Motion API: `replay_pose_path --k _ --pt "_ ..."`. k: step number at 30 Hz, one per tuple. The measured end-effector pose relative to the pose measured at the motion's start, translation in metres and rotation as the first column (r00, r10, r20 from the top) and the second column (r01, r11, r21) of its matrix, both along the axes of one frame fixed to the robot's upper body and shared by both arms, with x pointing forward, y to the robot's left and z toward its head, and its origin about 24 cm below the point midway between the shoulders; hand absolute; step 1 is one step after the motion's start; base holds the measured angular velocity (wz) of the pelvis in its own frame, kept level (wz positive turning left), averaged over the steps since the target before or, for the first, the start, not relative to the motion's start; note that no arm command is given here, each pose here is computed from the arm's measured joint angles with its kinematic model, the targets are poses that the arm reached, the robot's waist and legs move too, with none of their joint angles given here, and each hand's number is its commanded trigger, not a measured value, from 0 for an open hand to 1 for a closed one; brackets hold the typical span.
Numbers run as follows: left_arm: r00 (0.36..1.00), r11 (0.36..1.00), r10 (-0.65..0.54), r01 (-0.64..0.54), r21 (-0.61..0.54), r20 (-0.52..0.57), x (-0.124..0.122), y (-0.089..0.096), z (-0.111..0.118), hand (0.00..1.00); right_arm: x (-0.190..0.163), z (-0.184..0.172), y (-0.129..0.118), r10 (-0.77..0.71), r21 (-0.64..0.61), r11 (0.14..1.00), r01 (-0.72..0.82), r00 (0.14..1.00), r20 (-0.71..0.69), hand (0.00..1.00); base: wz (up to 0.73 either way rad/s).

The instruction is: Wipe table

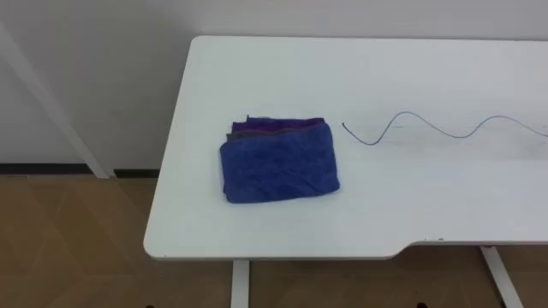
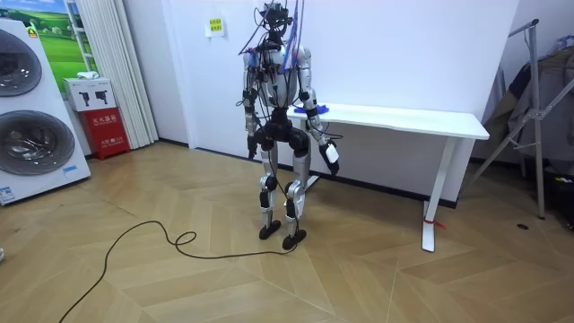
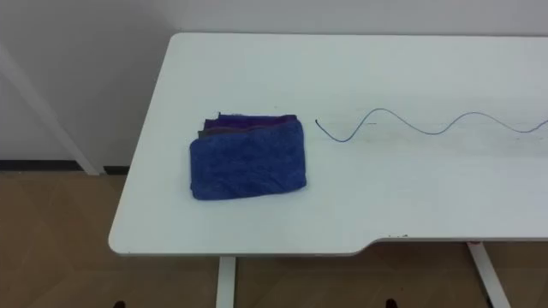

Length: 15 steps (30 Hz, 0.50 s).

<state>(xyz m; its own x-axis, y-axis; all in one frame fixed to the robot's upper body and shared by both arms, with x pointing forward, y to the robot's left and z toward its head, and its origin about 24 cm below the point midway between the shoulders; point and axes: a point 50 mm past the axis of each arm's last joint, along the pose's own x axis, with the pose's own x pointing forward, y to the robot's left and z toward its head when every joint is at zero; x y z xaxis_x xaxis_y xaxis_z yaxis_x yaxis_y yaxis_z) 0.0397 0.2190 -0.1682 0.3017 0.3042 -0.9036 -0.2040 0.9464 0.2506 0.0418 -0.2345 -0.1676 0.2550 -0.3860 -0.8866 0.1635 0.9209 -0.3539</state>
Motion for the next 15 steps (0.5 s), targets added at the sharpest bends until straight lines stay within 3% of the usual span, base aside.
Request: replay_pose_path --k 15 --pt "1.0 1.0 0.004 -0.004 0.001 -0.003 -0.0017 0.0005 -0.0001 0.0 0.0005 -0.0008 0.0026 -0.009 0.035 0.999 0.009 1.0 0.006 0.0 0.0"
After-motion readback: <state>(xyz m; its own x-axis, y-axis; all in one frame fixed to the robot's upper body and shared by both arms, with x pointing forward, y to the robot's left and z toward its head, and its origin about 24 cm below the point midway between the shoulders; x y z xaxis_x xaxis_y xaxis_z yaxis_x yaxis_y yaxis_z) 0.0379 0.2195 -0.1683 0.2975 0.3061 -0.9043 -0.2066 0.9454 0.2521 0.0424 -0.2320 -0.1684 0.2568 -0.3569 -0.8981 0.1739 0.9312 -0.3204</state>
